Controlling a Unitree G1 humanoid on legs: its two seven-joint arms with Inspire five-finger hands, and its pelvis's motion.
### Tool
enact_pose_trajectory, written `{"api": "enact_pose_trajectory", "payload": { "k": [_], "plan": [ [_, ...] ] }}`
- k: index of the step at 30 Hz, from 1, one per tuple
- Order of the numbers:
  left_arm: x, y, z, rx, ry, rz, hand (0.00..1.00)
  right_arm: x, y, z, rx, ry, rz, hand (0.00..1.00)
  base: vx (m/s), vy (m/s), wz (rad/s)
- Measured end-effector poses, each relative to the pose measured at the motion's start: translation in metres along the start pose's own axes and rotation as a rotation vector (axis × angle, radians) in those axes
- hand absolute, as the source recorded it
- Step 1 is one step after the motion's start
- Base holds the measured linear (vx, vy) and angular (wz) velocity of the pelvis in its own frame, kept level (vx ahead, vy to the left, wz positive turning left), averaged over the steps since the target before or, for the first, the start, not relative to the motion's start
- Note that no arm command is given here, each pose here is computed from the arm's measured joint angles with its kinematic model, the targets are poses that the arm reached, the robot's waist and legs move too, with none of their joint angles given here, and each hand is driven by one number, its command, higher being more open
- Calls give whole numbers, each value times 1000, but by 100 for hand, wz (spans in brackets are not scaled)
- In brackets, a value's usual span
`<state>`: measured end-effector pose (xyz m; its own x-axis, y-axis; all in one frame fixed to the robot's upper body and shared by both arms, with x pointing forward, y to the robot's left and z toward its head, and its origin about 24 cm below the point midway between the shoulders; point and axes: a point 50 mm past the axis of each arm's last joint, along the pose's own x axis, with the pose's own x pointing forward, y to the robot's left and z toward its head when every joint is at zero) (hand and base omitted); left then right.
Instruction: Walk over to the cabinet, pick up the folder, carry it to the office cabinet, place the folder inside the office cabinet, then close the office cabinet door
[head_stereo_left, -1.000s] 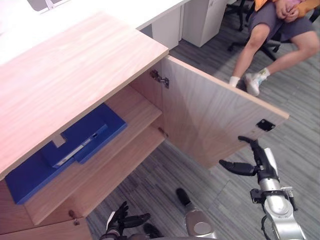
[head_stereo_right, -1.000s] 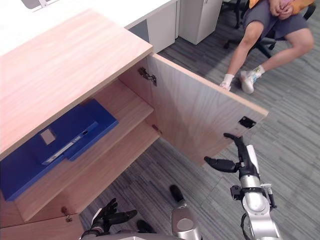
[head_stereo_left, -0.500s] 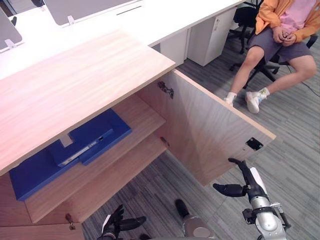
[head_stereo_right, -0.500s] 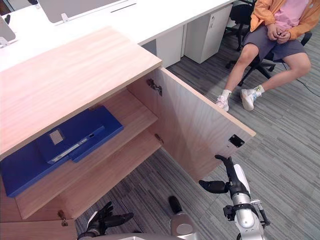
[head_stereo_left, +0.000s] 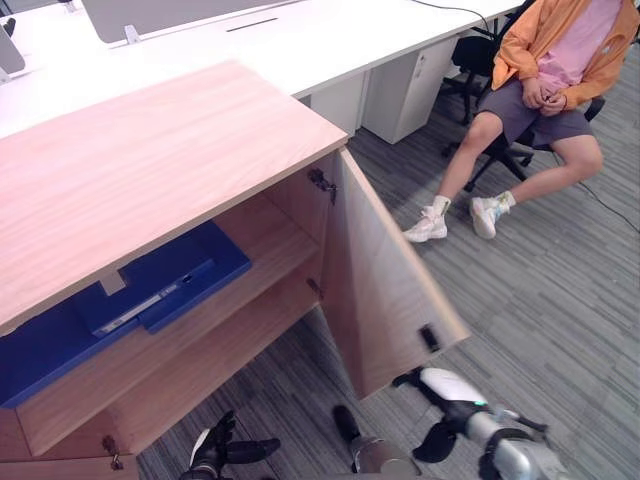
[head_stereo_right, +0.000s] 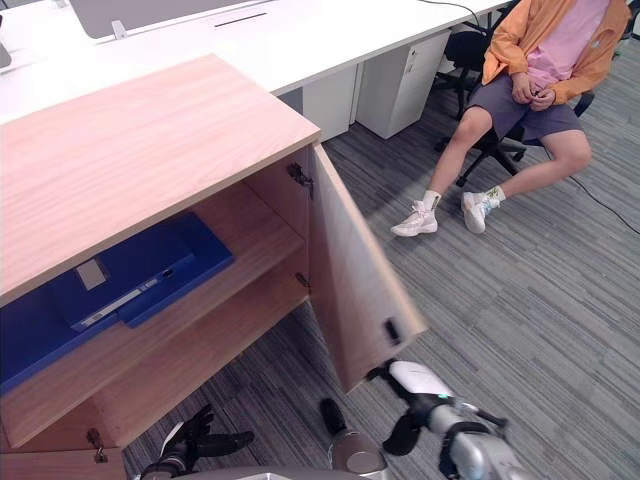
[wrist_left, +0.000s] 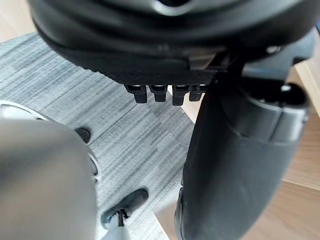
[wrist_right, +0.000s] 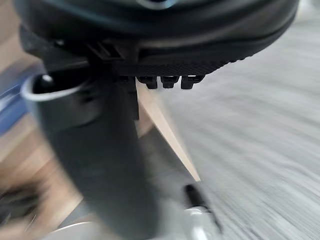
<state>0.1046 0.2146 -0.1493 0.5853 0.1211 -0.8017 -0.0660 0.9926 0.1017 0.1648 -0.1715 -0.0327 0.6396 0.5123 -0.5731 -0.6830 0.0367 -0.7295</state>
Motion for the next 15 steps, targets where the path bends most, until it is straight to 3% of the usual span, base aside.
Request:
{"api": "enact_pose_trajectory", "payload": {
  "k": [4,7,11,15],
  "plan": [
    [2,-10,3,-17,-2,-19,100,33,-42,63,-4,-296,-146,100,-87,-70,42],
    [5,-11,11,-18,-21,-16,100,51,-77,96,-14,-408,-274,100,-51,-36,44],
    [6,-11,12,-39,-17,5,100,61,-112,106,-29,-439,-356,100,13,-4,42],
    [7,-12,14,-77,-23,24,100,81,-127,104,113,-406,-426,100,21,-17,50]
  ]
}}
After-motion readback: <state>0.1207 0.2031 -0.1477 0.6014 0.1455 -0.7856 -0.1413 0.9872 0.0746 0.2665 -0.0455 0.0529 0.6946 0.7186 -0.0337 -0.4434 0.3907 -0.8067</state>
